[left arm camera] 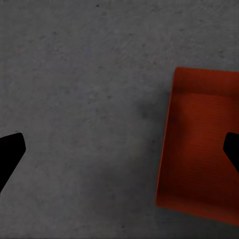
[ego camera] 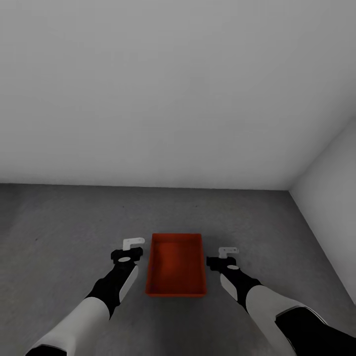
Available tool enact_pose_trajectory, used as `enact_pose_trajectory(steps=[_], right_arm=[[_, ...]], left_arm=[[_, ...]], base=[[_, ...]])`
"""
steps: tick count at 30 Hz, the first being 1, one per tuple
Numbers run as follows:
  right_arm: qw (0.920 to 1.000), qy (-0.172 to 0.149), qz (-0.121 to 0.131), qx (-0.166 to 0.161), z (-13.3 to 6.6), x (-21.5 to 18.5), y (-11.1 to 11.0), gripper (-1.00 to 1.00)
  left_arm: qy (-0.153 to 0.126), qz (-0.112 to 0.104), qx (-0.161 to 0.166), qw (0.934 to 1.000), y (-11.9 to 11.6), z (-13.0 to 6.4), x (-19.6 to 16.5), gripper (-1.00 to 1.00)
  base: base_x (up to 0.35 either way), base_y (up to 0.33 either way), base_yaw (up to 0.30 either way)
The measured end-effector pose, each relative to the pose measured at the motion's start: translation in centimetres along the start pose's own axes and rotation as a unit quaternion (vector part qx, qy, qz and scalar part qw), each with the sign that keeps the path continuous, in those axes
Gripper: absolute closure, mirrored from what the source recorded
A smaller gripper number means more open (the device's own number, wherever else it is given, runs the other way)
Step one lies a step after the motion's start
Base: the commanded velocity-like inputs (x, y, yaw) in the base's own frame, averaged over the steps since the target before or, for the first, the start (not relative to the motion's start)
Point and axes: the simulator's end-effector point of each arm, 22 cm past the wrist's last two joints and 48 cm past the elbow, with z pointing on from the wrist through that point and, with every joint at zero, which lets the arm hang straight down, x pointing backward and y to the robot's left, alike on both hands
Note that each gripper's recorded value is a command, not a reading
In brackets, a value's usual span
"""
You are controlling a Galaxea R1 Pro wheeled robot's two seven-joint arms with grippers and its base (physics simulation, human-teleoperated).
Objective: Move the two storage containers from the living room to the garage. In the garage, place one container on the floor and stack the other container on top of it (either order is fine).
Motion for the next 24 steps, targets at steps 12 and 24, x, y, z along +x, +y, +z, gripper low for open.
enact_pose_trajectory(steps=[12, 24], right_arm=[[1.0000, 0.004, 0.000, 0.000, -0.86, 0.07, -0.08, -1.00], [1.0000, 0.001, -0.001, 0.000, -0.86, -0.04, -0.02, -1.00]], left_arm=[[-0.001, 0.000, 0.000, 1.0000, 0.19, -0.84, -0.23, -1.00], [-0.002, -0.001, -0.001, 1.0000, 0.15, -0.88, -0.31, -1.00]], base=[[0.000, 0.000, 0.000], [0.000, 0.000, 0.000]])
